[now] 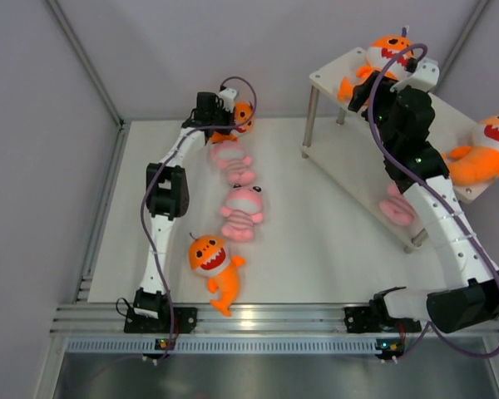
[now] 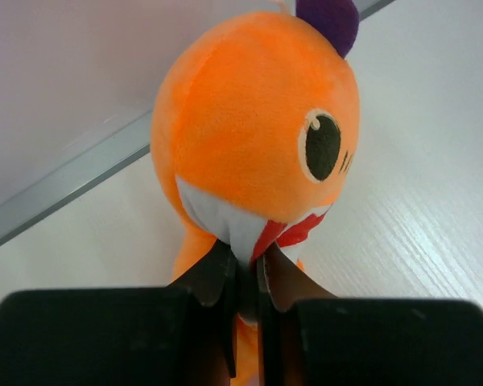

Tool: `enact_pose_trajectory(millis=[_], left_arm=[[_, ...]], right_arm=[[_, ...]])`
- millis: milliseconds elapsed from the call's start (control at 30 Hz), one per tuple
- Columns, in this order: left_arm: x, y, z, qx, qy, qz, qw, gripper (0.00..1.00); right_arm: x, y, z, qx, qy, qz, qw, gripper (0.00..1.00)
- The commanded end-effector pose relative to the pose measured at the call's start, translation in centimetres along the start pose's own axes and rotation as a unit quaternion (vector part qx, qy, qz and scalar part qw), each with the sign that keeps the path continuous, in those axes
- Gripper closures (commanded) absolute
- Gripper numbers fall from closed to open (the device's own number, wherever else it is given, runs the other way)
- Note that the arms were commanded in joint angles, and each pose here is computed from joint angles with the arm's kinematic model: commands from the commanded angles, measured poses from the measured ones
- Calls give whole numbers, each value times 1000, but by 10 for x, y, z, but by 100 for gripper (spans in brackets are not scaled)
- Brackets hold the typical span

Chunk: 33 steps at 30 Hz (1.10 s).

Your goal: Place and organize the stuffed toys onto the shelf

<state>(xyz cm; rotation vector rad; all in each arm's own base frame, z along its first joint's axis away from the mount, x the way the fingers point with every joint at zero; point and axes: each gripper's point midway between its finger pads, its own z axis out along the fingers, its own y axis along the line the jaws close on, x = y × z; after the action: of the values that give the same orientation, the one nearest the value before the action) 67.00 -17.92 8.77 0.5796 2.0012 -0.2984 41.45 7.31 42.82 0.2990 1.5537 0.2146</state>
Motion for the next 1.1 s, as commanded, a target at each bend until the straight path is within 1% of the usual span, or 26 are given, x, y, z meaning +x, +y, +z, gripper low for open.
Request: enact_pose_trajectory(millis=[0, 33, 67, 100, 133, 167, 200, 267, 300, 367, 400, 433, 500, 567, 600, 667, 733, 767, 833, 867, 900, 933, 967, 1000, 1033, 1067], left_arm=[[7, -5, -2, 28, 11, -6, 1000, 97], [6, -1, -5, 15, 13, -12, 1000, 100], [4, 1, -7, 7, 13, -21, 1000, 100], [-14, 6, -18, -8, 1, -19, 1000, 100], [-23, 22, -26, -62, -1, -32, 998, 100], [-36, 28, -34, -85, -9, -34, 996, 100], [-67, 31, -55, -103, -35, -34, 994, 100], [-93, 29, -76, -113, -57, -49, 991, 100], [-125, 25, -102, -113, -86, -52, 988, 100], [-136, 13, -119, -104, -95, -74, 987, 100], [-156, 5, -139, -94, -114, -69, 987, 100], [-163, -6, -146, -80, -122, -92, 985, 100], [-175, -23, -166, -55, -132, -99, 985, 100], [-176, -43, -176, -32, -122, -118, 985, 100], [-189, -52, -193, -22, -132, -123, 983, 100], [-189, -79, -206, 25, -121, -155, 980, 100], [-202, -107, -235, 82, -126, -183, 971, 100], [-202, -119, -251, 102, -120, -195, 968, 100], [-196, -142, -267, 153, -95, -234, 955, 100], [-196, -151, -282, 168, -85, -247, 951, 100], [-195, -158, -290, 182, -77, -259, 945, 100], [-192, -167, -298, 201, -64, -283, 936, 100], [-186, -178, -309, 224, -50, -293, 928, 100], [-181, -183, -314, 237, -39, -304, 922, 100], [-178, -189, -318, 247, -28, -321, 914, 100], [-167, -196, -324, 256, -13, -329, 909, 100]], right_arm=[[-28, 9, -15, -22, -36, -1, 999, 22], [-31, 8, -17, -20, -40, -6, 999, 22], [-33, 9, -19, -22, -42, -9, 999, 22], [-36, 9, -20, -24, -44, -17, 999, 23], [-38, 10, -21, -27, -46, -23, 998, 23], [-40, 12, -23, -32, -47, -31, 998, 24], [-45, 13, -29, -38, -56, -56, 996, 24], [-46, 25, -38, -60, -68, -86, 992, 25], [-51, 28, -44, -65, -79, -113, 988, 24], [-51, 38, -51, -84, -80, -139, 983, 24], [-50, 41, -53, -90, -77, -145, 982, 24], [-44, 38, -54, -85, -63, -148, 983, 23], [-49, 31, -54, -58, -56, -119, 990, 22], [-51, 26, -54, -52, -42, -106, 992, 23], [-52, 29, -56, -60, -41, -97, 993, 23], [-45, 51, -63, -132, -30, -113, 984, 24], [-37, 78, -78, -224, -28, -149, 963, 26], [-22, 91, -85, -265, -17, -171, 949, 27], [-11, 113, -104, -333, -27, -221, 916, 29], [10, 133, -119, -372, -21, -242, 896, 30], [8, 142, -124, -377, -58, -289, 878, 30], [15, 153, -130, -385, -74, -316, 864, 29], [43, 178, -154, -421, -79, -341, 837, 28], [45, 186, -156, -408, -120, -402, 811, 27], [32, 192, -157, -367, -166, -415, 816, 22], [55, 211, -179, -389, -184, -438, 790, 19]])
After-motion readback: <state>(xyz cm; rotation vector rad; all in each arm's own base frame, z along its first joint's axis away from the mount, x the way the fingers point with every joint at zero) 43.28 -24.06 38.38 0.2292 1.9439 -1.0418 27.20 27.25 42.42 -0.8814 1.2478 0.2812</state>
